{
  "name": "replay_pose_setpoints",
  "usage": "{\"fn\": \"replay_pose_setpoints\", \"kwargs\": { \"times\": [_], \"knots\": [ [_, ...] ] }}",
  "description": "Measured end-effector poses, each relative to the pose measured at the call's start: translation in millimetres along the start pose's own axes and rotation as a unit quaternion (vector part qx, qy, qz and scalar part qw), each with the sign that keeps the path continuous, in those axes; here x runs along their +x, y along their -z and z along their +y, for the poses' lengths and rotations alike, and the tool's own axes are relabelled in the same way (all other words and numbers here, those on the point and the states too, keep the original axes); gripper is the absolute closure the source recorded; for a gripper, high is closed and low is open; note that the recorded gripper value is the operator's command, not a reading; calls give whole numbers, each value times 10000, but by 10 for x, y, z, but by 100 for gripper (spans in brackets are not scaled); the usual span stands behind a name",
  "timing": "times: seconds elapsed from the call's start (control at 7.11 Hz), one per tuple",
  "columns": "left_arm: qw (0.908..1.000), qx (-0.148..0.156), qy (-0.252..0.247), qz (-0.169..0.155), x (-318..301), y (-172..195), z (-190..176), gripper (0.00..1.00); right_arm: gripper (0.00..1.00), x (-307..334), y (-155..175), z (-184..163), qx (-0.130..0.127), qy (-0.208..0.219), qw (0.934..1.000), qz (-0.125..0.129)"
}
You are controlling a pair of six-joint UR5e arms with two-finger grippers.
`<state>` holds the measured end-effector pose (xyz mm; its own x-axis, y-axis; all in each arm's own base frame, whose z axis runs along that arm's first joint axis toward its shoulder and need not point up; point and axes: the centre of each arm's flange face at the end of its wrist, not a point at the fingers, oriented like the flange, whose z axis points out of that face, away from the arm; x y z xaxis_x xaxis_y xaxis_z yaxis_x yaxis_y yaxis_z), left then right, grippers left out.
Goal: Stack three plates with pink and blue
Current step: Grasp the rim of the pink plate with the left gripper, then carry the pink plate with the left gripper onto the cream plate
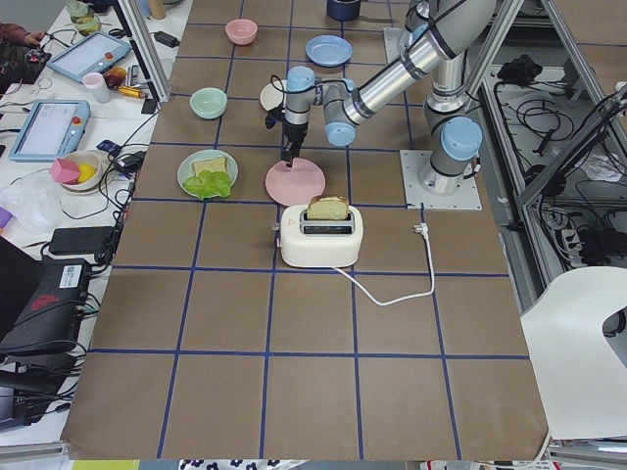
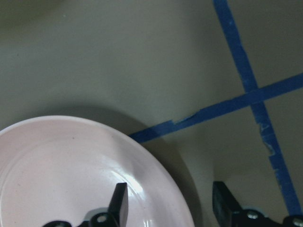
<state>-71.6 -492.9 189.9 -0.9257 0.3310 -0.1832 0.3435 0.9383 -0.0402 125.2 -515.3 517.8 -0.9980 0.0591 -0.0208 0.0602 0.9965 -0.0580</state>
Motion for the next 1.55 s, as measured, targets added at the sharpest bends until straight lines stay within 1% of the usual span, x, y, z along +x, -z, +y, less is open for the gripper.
{"fn": "replay_pose_setpoints", "kwargs": {
  "times": [0.14, 0.28, 0.42, 0.7, 0.98, 1.12, 1.27, 1.41, 1.55],
  "knots": [
    [10000, -22, 9, -32, 0, -2, 8, 42, 0, 0, 2, -1, 4, 1, 10000, 0],
    [10000, -51, 37, -33, 13, -3, 26, 69, 0, 0, 2, -1, 3, 2, 10000, 0],
    [9999, -84, 96, -21, 52, -5, 71, 91, 0, 0, -1, 0, -3, 2, 10000, 0],
    [9997, -144, 201, 5, 131, -28, 161, 100, 0, 0, -4, 1, -7, 7, 10000, 0],
    [9996, -177, 217, 1, 143, -50, 172, 100, 0, 0, -4, 1, -7, 9, 10000, 0],
    [9996, -170, 209, -55, 141, -25, 162, 100, 0, 0, -4, 1, -8, 9, 10000, 0],
    [9997, -89, 178, -145, 149, 63, 122, 100, 0, 0, -4, 1, -8, 9, 10000, 0],
    [9996, 91, 65, -266, 219, 235, 16, 100, 0, 0, -4, 1, -8, 9, 10000, 0],
    [9987, 308, -150, -377, 378, 457, -151, 100, 0, 0, -4, 1, -7, 9, 10000, 0]
  ]
}}
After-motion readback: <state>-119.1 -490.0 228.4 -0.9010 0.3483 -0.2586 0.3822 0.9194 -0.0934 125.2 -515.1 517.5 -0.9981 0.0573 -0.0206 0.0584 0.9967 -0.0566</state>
